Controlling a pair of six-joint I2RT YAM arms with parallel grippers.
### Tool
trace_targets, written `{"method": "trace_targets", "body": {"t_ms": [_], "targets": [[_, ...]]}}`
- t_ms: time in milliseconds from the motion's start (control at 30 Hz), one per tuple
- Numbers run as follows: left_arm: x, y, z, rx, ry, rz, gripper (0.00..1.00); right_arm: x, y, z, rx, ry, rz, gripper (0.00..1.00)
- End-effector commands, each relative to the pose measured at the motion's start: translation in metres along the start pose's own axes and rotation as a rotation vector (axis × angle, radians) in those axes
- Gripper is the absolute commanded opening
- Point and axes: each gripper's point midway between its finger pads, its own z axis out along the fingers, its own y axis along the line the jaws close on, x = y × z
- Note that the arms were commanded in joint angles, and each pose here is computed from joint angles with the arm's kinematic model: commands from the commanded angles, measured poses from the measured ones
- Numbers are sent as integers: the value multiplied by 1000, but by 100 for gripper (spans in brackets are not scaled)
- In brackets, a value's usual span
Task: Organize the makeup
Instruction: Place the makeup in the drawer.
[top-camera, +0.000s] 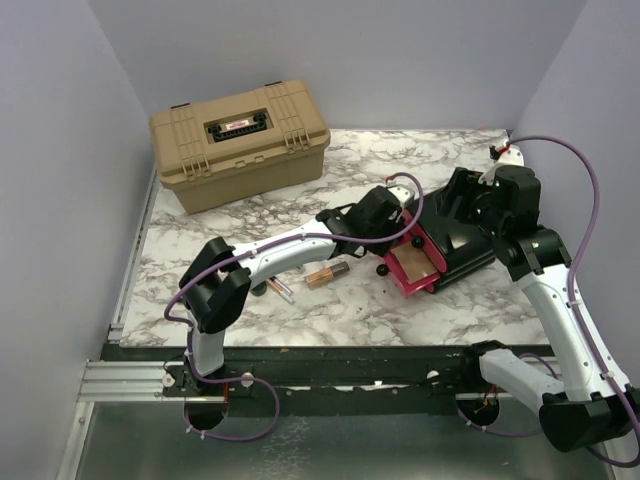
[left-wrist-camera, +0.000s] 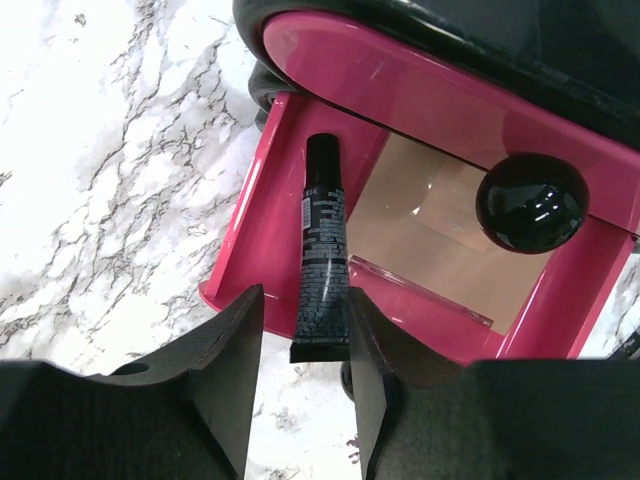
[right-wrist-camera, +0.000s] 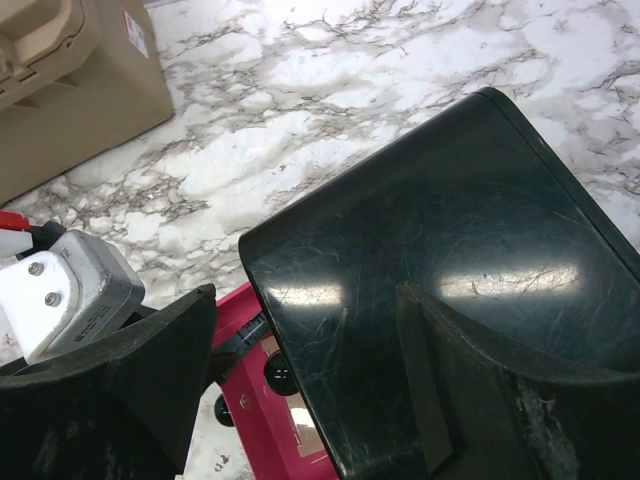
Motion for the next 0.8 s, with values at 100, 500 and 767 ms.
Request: {"method": "trace_targets", "body": {"t_ms": [100, 500, 767], "targets": [[-14, 8, -4, -71, -43, -13, 41, -5, 0, -3, -4, -29, -14, 78], [-4, 1, -6, -34, -23, 28, 37, -5, 2, -5, -10, -28, -8, 78], [2, -1, 7, -27, 3, 36, 38, -4, 6, -5, -30, -17, -2, 78]]}}
